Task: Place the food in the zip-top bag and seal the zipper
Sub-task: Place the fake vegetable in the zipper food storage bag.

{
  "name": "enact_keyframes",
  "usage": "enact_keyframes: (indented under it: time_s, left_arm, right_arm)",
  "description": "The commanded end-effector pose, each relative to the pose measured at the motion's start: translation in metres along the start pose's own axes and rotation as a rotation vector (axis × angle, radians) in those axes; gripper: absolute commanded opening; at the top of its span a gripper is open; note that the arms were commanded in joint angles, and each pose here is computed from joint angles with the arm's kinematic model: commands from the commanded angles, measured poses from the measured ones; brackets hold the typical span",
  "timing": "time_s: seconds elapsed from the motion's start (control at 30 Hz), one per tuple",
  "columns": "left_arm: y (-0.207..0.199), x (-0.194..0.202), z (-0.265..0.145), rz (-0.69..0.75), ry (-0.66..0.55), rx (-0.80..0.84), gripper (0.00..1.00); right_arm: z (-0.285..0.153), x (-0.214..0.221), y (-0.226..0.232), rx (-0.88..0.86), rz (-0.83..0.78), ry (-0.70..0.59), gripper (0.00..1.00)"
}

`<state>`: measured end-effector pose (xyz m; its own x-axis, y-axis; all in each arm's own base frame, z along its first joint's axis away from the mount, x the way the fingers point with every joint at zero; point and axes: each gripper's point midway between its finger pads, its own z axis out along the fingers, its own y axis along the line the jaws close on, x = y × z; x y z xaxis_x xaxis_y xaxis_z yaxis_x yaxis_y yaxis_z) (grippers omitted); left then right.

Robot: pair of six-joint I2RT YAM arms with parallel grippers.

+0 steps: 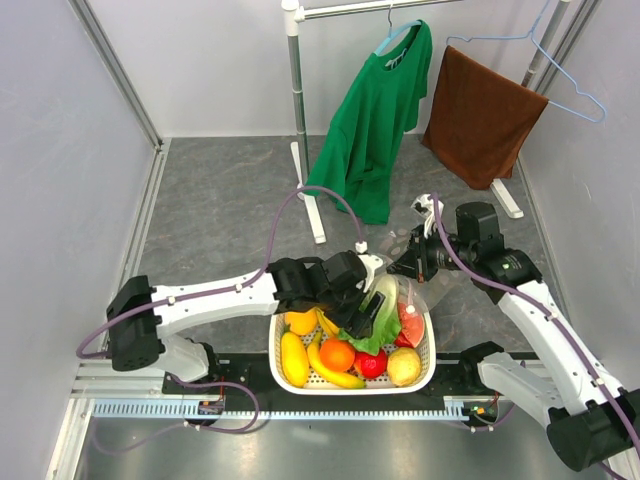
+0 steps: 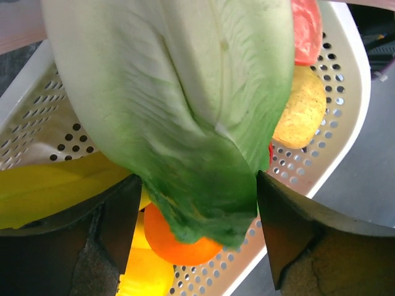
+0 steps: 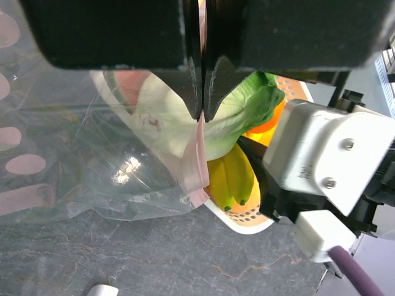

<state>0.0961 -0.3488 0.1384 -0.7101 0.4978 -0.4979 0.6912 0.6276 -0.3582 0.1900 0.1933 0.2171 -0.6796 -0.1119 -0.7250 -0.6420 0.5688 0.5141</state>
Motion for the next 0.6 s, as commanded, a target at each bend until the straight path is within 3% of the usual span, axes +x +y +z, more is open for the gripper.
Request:
enact_keyframes:
  time_s: [0.0,0.03,0.07,0.17,0.33,0.47,0.57]
  left_arm:
    - [0.000,-0.013,0.008,-0.022,-0.041,-0.020,0.73]
    - [-0.002,-0.017,0.006,-0.026,-0.046,-0.006,0.66]
    - [-0.006,-0.018,0.003,-0.032,-0.042,0.021,0.47]
    - [-0.022,-0.032,-0.016,-0.044,-0.080,0.138,0.27]
    - [-0.043,-0.056,-0.050,-0.075,-0.175,0.332,0.16]
    - [-0.040,-0.062,-0.062,-0.283,-0.055,0.574,0.11]
    - [-0.053,-0.061,-0.072,-0.273,-0.018,0.685,0.09]
  right_arm:
    - [0.000,-0.004,0.001,-0.001,-0.043,-0.026,0.00]
    - [0.000,-0.004,0.001,-0.001,-0.046,-0.025,0.00]
    - [0.000,-0.004,0.001,0.001,-0.045,-0.024,0.00]
    - [-0.001,-0.004,0.002,-0.005,-0.064,-0.026,0.00]
    - [-0.006,-0.007,0.012,-0.035,-0.126,-0.023,0.00]
    - [-0.015,-0.012,0.027,-0.091,-0.183,-0.042,0.00]
    - [-0.020,-0.016,0.036,-0.118,-0.221,-0.060,0.00]
